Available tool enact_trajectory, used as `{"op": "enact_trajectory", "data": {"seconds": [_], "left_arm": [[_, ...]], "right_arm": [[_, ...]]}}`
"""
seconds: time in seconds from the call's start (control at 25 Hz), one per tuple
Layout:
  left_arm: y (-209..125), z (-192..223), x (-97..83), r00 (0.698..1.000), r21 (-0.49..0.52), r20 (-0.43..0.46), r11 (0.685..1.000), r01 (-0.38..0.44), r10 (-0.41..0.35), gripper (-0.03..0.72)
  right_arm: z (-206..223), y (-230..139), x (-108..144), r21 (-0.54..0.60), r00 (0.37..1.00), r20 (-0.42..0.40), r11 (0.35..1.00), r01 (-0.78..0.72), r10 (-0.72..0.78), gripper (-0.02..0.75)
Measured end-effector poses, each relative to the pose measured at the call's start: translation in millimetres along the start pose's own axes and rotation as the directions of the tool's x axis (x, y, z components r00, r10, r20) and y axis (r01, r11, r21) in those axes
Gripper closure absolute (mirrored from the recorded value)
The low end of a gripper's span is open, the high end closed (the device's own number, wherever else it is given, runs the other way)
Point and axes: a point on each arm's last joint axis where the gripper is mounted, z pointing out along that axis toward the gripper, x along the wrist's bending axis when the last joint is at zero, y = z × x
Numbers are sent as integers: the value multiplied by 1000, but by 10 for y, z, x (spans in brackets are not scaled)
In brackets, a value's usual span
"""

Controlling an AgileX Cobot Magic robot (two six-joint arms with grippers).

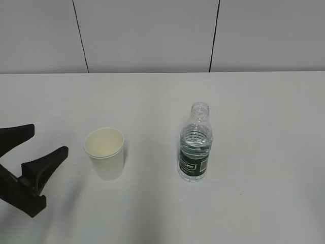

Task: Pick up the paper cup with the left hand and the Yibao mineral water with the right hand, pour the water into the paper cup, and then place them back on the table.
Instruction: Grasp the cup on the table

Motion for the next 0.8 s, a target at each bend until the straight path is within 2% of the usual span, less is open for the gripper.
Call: {"op": "enact_trajectory", "data": {"seconds": [0.08,0.28,0.4,0.8], "left_arm": [[-71,-12,-14,999,-39,-8,999,31,-31,169],[-417,70,-74,997,138,23,988,68,-72,174],[-513,95,-95,996,192,36,979,72,-80,176],[-530,421,-84,994,175,79,983,54,-69,177]], "right_arm": [[0,0,0,0,1000,0,1000,0,0,239],[0,0,0,0,1000,0,1000,0,0,239],[0,0,0,0,1000,0,1000,0,0,239],[0,0,0,0,1000,0,1000,0,0,239]]}}
